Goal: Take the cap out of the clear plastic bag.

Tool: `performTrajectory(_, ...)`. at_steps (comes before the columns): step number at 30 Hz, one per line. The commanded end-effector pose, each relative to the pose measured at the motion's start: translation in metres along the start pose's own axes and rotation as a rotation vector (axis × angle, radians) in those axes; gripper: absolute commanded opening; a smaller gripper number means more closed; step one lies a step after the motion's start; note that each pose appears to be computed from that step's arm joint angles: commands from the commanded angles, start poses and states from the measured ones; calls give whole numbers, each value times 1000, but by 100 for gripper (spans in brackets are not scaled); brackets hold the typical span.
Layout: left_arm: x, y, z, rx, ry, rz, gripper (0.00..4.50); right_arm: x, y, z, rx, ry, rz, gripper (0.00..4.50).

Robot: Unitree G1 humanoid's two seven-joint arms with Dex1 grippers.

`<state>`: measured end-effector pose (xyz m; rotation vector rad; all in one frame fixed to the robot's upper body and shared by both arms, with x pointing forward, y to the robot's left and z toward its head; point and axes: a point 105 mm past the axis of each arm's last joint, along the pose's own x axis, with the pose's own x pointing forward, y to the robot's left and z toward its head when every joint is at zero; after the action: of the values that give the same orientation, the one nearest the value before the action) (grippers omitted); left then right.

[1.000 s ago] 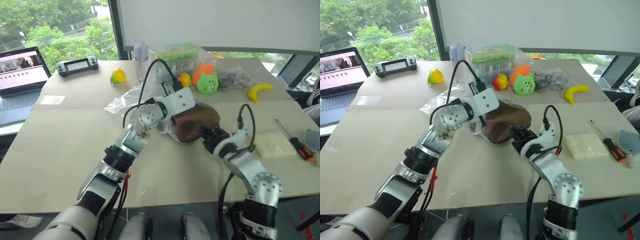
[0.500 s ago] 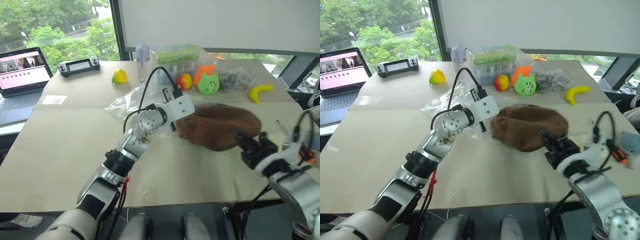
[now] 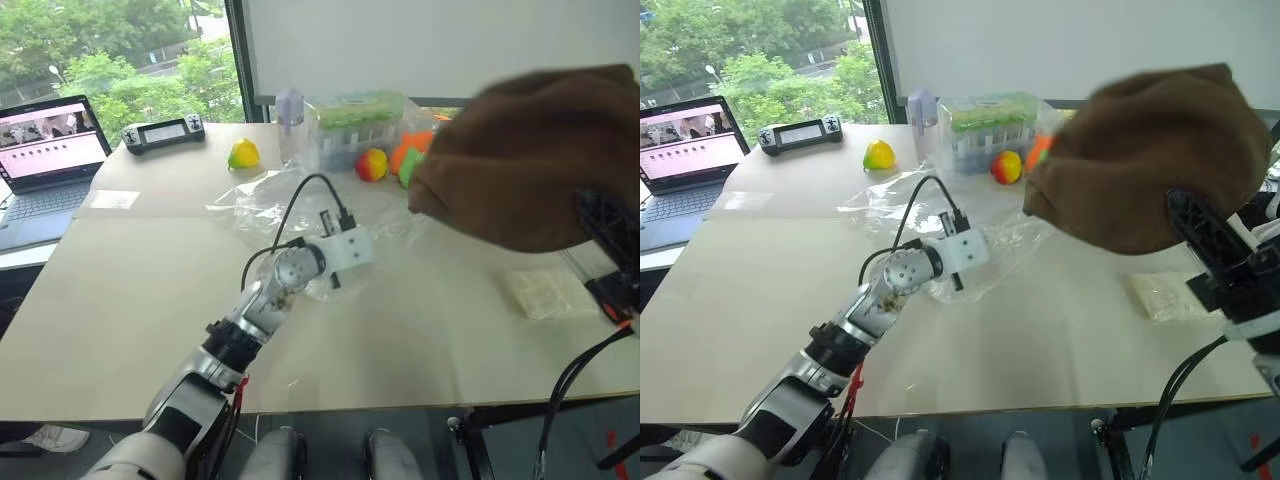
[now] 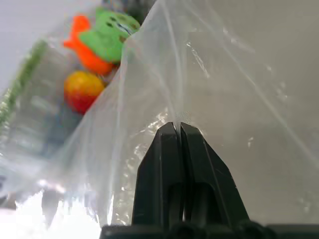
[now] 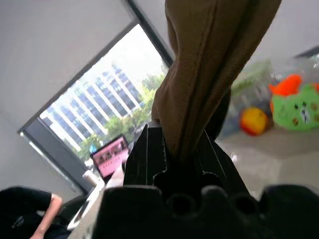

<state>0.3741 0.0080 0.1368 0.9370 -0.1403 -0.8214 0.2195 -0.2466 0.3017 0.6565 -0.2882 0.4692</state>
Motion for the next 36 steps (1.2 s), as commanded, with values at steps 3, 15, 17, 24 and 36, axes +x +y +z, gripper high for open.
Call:
performTrajectory(3,-11,-2,12,46,-57,-13,0,35,8,-6,181,-57,64,16)
performTrajectory(15,-19,1,14,48,-53,2,0,99,-75,-89,668,-29,-161,16)
performTrajectory(17,-22,2,13,50,-47,5,0,94,-104,-104,697,-24,-261,16)
performTrajectory(24,-25,7,5,2,-14,31,0,51,-156,-147,649,92,-463,153)
performTrajectory(36,-22,6,0,-85,-11,3,0,-43,-125,-125,-343,855,-477,449)
